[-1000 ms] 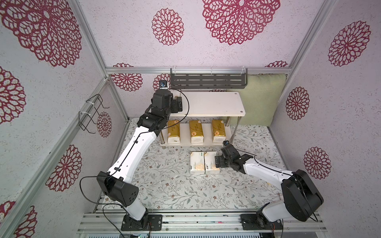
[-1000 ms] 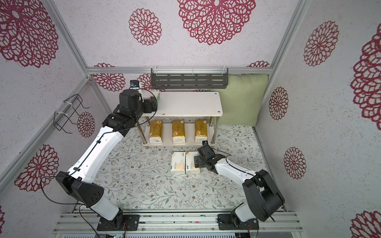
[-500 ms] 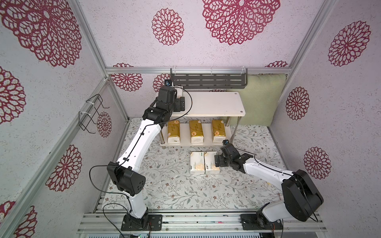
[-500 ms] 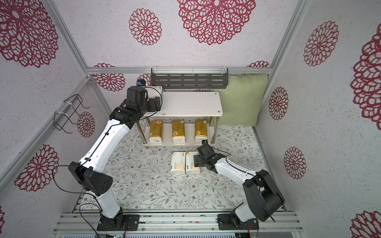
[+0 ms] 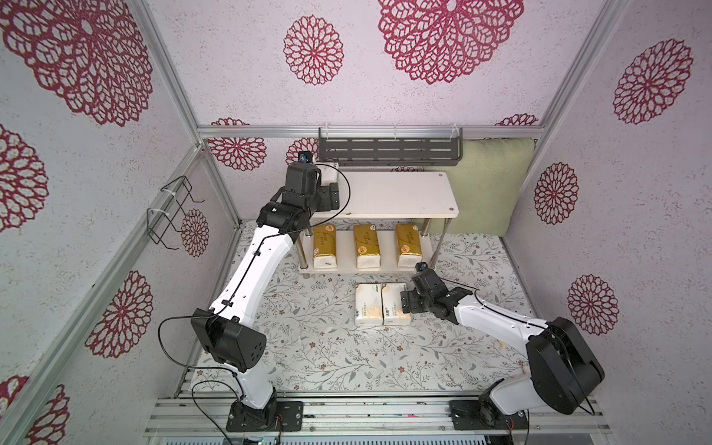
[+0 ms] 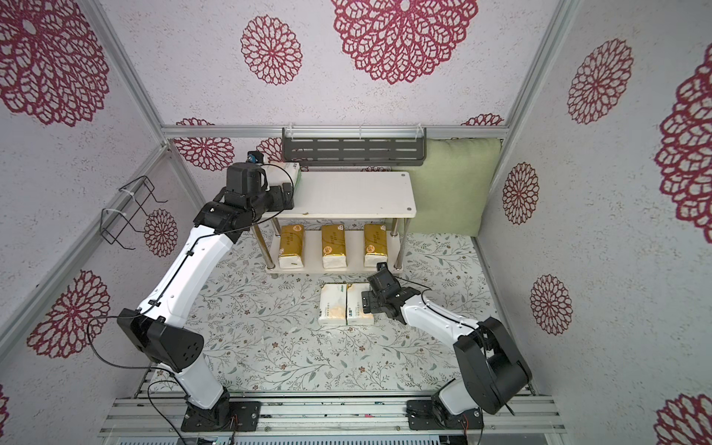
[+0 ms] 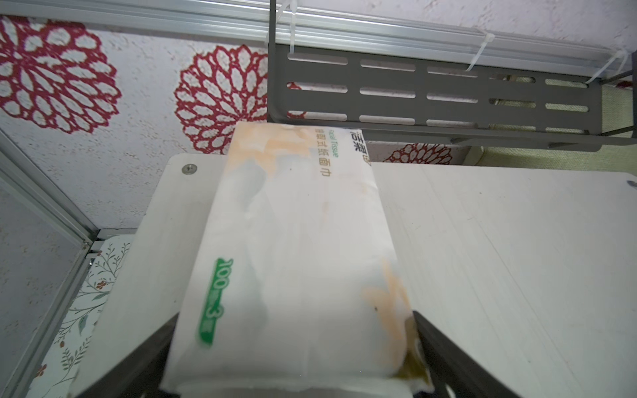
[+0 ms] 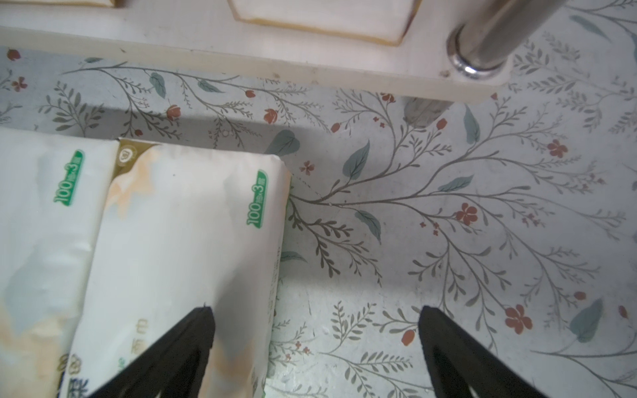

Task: Place the tissue boxes on the shelf by color
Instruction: Place a box of tissues on the shelf.

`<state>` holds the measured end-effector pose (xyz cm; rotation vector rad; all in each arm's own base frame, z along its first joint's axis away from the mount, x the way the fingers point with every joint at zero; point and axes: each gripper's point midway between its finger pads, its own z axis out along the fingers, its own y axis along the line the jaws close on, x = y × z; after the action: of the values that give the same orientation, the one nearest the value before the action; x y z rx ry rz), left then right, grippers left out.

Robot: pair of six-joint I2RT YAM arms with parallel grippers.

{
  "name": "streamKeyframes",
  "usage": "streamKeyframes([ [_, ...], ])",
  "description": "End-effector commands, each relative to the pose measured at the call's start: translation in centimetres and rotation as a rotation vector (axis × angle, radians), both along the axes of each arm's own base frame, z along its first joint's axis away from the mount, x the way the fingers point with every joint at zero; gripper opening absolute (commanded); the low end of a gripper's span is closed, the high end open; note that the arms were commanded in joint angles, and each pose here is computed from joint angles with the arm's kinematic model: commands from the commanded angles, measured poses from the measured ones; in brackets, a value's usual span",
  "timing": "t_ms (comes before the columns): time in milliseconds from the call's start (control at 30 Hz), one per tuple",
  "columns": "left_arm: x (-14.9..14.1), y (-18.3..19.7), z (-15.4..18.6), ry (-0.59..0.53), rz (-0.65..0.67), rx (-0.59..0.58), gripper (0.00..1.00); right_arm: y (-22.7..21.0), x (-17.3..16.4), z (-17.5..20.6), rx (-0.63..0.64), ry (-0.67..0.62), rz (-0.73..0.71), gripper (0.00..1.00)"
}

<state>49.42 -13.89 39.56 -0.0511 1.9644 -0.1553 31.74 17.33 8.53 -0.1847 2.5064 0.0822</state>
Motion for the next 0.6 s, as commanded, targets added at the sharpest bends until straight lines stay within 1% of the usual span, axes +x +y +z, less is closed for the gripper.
streamKeyframes([
  [0,-1.0,0.4,3.3,-0.103,0.001,-0.049,0.97,0.5,0.5,2.2,0.033,-0.048,-0.011,0.99],
  [67,-1.0,0.7,3.2,-0.091,0.017,-0.033,0.97,0.6,0.5,2.2,0.033,-0.047,-0.009,0.99],
  [167,-1.2,0.6,3.5,-0.108,0.021,-0.037,0.97,0.8,0.5,2.2,0.037,-0.046,-0.009,0.99],
  [267,-1.4,1.1,3.7,-0.126,0.069,-0.001,0.97,1.1,0.5,2.3,0.038,-0.049,-0.002,0.99],
  [333,-1.5,1.1,3.6,-0.141,0.076,0.013,0.97,1.1,0.5,2.2,0.038,-0.050,-0.002,0.99],
  [400,-1.7,1.3,3.6,-0.156,0.088,0.009,0.97,1.2,0.4,2.3,0.037,-0.052,0.000,0.99],
  [467,-2.1,1.3,4.0,-0.186,0.076,-0.026,0.97,1.5,0.3,2.7,0.042,-0.058,0.010,0.99],
  [533,-2.0,1.1,3.7,-0.165,0.045,-0.074,0.97,2.2,0.1,3.6,0.049,-0.078,0.030,0.99],
  [567,-1.9,1.1,3.5,-0.144,0.039,-0.077,0.97,2.4,0.0,4.1,0.050,-0.091,0.039,0.99],
])
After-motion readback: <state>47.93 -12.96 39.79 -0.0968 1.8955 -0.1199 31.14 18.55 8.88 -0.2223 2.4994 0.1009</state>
